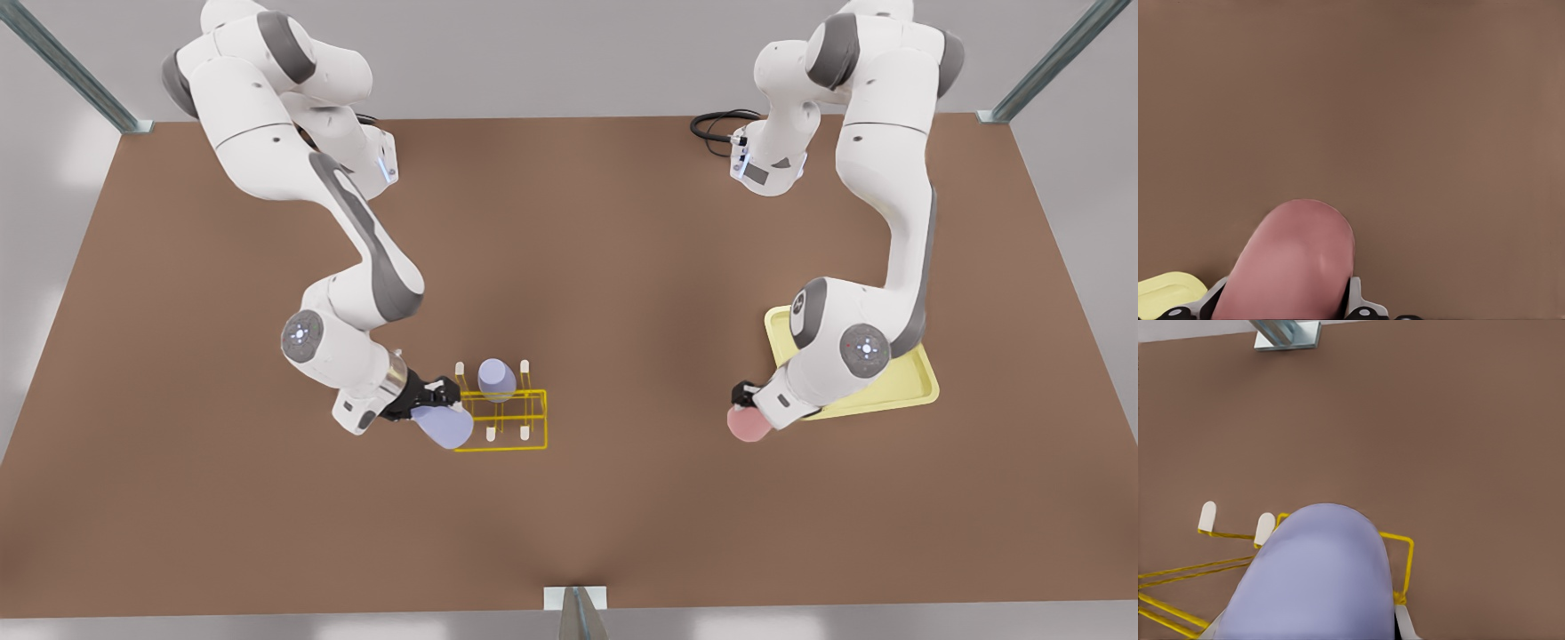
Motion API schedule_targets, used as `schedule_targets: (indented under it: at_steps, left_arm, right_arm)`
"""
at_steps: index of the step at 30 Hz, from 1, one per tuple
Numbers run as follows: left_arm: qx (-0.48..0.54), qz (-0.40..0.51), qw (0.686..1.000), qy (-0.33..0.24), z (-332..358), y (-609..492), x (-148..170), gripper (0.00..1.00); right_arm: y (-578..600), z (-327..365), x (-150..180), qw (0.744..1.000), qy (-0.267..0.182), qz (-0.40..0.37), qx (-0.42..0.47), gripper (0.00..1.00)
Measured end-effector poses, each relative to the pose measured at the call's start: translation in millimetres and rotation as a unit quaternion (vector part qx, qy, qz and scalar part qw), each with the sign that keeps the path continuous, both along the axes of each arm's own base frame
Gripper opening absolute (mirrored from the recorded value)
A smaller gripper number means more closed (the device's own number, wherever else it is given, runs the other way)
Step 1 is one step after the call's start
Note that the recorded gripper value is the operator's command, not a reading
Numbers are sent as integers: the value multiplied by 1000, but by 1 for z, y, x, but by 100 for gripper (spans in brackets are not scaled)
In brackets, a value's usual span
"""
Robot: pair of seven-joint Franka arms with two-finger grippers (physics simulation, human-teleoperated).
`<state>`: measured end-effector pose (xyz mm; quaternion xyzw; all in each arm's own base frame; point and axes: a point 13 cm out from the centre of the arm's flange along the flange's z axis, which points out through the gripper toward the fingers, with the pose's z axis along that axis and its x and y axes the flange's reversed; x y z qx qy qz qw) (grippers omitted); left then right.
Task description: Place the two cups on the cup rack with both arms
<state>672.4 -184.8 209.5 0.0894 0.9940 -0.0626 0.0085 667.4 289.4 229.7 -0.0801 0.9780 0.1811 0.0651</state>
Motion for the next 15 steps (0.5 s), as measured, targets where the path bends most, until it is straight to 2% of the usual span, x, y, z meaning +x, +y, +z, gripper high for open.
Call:
schedule_targets:
  at_steps: [9,10,15]
  left_arm:
    - [-102,139,984,-38,37,-129,81,82]
    - [-114,148,982,-41,42,-151,83,82]
    - [-180,186,966,-21,59,-240,71,82]
  right_arm:
    - [8,-22,-5,1000,9,3,5,81]
    - [8,-24,-5,1000,10,4,5,100]
    - [8,-26,-3,1000,8,6,5,100]
